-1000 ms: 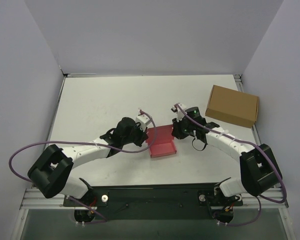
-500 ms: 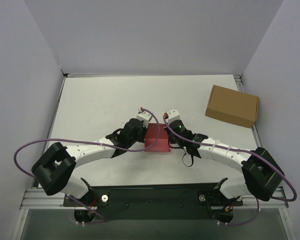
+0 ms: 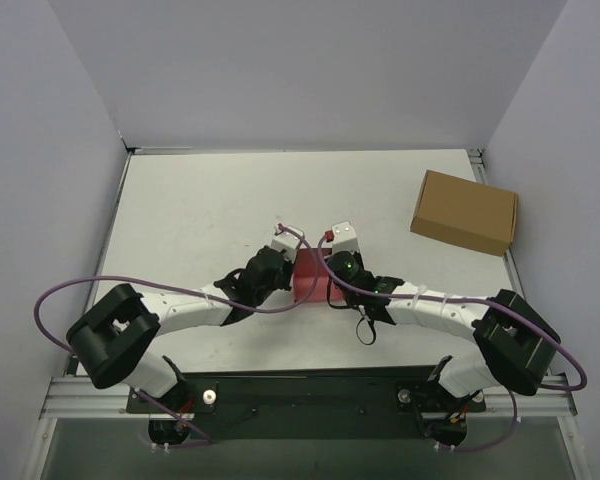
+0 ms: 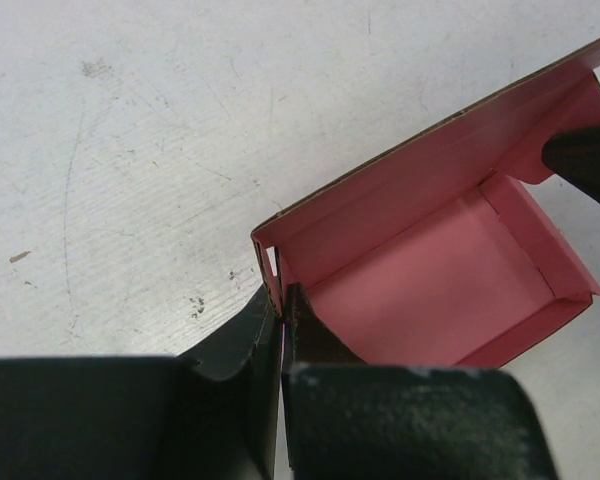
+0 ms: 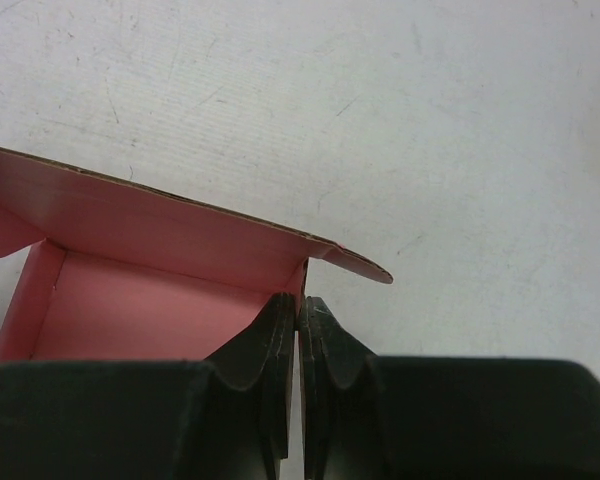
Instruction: Fold the paper box
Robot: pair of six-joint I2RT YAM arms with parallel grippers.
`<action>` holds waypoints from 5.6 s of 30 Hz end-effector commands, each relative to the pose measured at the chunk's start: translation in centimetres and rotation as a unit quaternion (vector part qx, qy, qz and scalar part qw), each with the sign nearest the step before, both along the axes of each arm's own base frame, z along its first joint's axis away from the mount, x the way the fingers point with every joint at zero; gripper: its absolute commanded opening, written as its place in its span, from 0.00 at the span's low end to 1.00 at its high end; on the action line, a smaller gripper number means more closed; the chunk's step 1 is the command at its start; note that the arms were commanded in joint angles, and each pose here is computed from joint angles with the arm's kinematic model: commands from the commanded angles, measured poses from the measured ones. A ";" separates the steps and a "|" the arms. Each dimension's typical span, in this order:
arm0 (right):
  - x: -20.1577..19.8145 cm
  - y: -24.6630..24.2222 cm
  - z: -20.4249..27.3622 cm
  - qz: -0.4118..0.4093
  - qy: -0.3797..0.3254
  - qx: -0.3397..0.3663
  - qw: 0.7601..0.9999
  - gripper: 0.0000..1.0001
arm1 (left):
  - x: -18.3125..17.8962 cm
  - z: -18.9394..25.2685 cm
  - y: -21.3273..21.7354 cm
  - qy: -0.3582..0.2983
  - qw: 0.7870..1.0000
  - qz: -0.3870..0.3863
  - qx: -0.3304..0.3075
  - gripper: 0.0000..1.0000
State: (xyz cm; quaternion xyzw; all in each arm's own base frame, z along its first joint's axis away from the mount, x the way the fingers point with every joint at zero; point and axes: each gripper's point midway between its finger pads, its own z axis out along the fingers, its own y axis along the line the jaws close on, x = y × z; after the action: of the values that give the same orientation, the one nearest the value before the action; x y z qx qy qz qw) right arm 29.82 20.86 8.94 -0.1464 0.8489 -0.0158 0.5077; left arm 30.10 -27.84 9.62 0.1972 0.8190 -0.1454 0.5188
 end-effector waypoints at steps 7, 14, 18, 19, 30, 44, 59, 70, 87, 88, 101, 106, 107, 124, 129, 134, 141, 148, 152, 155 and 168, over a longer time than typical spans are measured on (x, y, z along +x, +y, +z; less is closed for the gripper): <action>-0.6 1.9 0.3 -0.004 -0.035 0.037 0.999 0.00 | -1.4 0.3 -3.2 0.002 0.999 -0.027 -0.028 0.00; 0.0 1.7 0.9 -0.024 -0.044 0.034 0.998 0.00 | -0.8 2.2 -4.1 0.001 0.998 -0.055 -0.024 0.00; 0.6 1.9 1.2 -0.031 -0.052 0.045 0.997 0.00 | 0.1 2.7 -3.8 -0.001 0.998 -0.057 -0.013 0.00; 0.7 2.0 1.2 -0.032 -0.051 0.047 0.997 0.00 | 0.3 2.9 -3.6 -0.004 0.998 -0.056 -0.015 0.00; 0.9 2.7 0.4 0.026 -0.037 0.022 0.999 0.00 | 1.9 3.1 0.0 -0.008 0.997 -0.072 -0.032 0.60; 0.1 2.4 -0.1 0.123 0.025 0.043 0.991 0.00 | 2.4 4.6 5.2 0.000 0.985 -0.119 -0.127 0.78; -0.5 2.5 -0.7 0.181 0.075 0.060 0.979 0.00 | 6.0 3.1 3.0 -0.012 0.978 -0.168 -0.120 0.65; -0.6 2.2 -0.9 0.187 0.094 0.062 0.976 0.00 | 8.2 2.7 2.7 -0.011 0.974 -0.182 -0.135 0.64; 0.2 1.8 -0.7 0.178 0.093 0.057 0.978 0.00 | 6.3 2.0 0.7 0.015 0.959 -0.238 -0.156 0.32; 0.2 1.8 -0.8 0.177 0.093 0.056 0.978 0.00 | 6.1 1.8 0.7 0.016 0.959 -0.238 -0.155 0.27; 3.6 -1.0 2.7 -0.003 -0.018 -0.016 1.000 0.00 | 5.9 4.0 -1.0 -0.049 0.986 -0.132 -0.088 0.00; 4.6 -0.6 3.6 -0.080 -0.062 -0.015 0.995 0.00 | 5.9 4.2 -1.7 -0.076 0.992 -0.061 -0.078 0.00; 4.8 -0.7 3.6 -0.095 -0.067 -0.017 0.993 0.00 | 5.9 3.8 -1.7 -0.075 0.993 -0.055 -0.078 0.00; 2.0 0.0 -0.3 -0.134 -0.071 0.046 0.987 0.00 | 3.1 2.1 -2.9 -0.084 0.986 -0.005 -0.142 0.00; 1.6 0.0 -0.2 -0.123 -0.072 0.064 0.988 0.00 | 2.9 2.7 -3.5 -0.085 0.984 -0.031 -0.152 0.00; 1.4 0.5 -0.4 -0.118 -0.074 0.073 0.988 0.00 | 2.7 2.5 -4.1 -0.077 0.983 -0.032 -0.166 0.00; 0.4 0.7 -1.0 -0.119 -0.071 0.071 0.988 0.00 | 2.5 1.4 -4.0 -0.064 0.983 -0.014 -0.169 0.00; -0.6 0.8 -1.3 -0.121 -0.072 0.067 0.988 0.00 | 2.1 0.3 -3.8 -0.044 0.984 0.029 -0.169 0.00; -1.2 0.7 -1.6 -0.125 -0.068 0.060 0.988 0.00 | 1.5 -0.7 -3.6 -0.028 0.986 0.044 -0.159 0.00; -1.8 0.5 -2.0 -0.127 -0.065 0.055 0.988 0.00 | 0.6 -1.7 -3.2 -0.018 0.987 0.043 -0.154 0.00; -4.3 -0.9 -2.1 -0.166 -0.080 0.017 0.983 0.00 | -2.1 -4.9 -0.8 -0.007 0.993 0.052 -0.104 0.00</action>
State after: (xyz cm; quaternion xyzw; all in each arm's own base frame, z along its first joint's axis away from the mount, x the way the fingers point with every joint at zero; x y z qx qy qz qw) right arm 26.85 20.19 7.13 -0.0016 0.8128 -0.0907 0.5755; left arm 30.96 -29.33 9.08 0.0629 0.7651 -0.2198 0.6020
